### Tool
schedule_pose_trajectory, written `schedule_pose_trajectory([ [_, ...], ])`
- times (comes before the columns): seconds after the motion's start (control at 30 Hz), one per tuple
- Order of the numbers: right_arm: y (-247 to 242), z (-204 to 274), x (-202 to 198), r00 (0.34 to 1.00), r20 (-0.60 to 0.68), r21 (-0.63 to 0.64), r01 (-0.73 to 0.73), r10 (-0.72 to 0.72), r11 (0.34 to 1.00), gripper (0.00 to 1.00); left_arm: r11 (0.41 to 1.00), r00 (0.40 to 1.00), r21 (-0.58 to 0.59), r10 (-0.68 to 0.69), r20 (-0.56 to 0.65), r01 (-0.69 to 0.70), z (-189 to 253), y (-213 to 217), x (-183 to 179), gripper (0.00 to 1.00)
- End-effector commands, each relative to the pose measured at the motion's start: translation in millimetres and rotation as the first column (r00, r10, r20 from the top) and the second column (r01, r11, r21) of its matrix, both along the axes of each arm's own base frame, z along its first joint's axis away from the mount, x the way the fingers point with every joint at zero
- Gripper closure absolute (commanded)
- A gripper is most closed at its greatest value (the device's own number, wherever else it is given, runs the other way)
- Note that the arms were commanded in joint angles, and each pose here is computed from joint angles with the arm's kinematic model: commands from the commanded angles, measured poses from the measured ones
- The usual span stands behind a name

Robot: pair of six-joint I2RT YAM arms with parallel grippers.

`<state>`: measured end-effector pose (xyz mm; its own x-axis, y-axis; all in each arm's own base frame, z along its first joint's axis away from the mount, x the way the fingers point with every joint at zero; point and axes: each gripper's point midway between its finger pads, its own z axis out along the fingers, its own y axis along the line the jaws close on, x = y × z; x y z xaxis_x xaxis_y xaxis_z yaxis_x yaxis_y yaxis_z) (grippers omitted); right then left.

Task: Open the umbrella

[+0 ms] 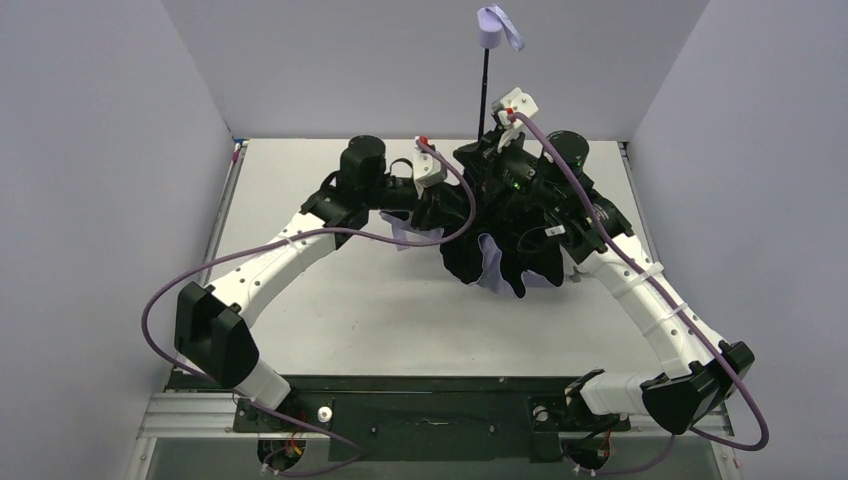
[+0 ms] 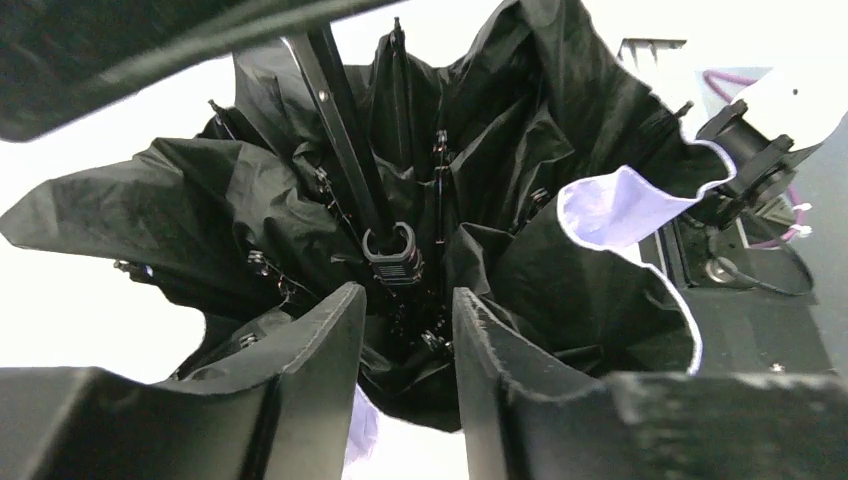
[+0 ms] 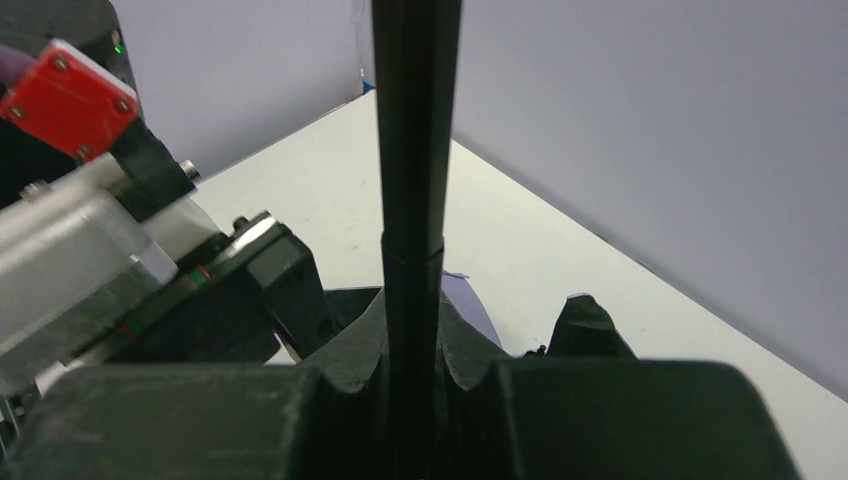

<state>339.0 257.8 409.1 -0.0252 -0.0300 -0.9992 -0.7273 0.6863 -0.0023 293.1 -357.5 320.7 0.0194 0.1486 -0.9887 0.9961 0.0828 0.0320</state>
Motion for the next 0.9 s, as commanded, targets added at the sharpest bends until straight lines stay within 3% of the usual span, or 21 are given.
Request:
schedule_pose_trajectory([
  [0.0,1.8,42.8,0.5,0.992,0.129,0.080,-0.002,-0.008,0.997,1.00,0.999,0.999,0.024,0.043,0.014,-0.043,-2.2,-4.3,11.1,0.72],
  [0.23,-10.1,54.5,5.5,0.988,0.152,0.089,0.021,-0.035,0.996,1.00,0.984,0.997,0.163,0.072,0.013,-0.073,-43.8,17.5,3.1,0.95],
  [0.37,-23.5,62.6,15.5,0.985,0.159,0.105,0.052,-0.069,0.993,1.00,0.968,0.994,0.224,0.110,0.016,-0.111,-69.3,37.5,-3.5,1.00],
  [0.6,-31.9,74.4,21.0,0.980,0.186,0.125,0.052,-0.075,0.991,1.00,0.924,0.983,0.352,0.177,-0.037,-0.153,-122.9,72.2,-1.9,1.00],
  [0.77,-31.5,68.4,23.3,0.981,0.182,0.112,0.045,-0.065,0.993,1.00,0.921,0.977,0.342,0.210,-0.029,-0.187,-118.9,89.1,8.8,0.99],
  [0.87,-28.8,62.8,21.7,0.983,0.181,0.096,0.026,-0.043,0.995,1.00,0.956,0.982,0.231,0.191,-0.012,-0.183,-77.5,83.8,7.4,0.83],
])
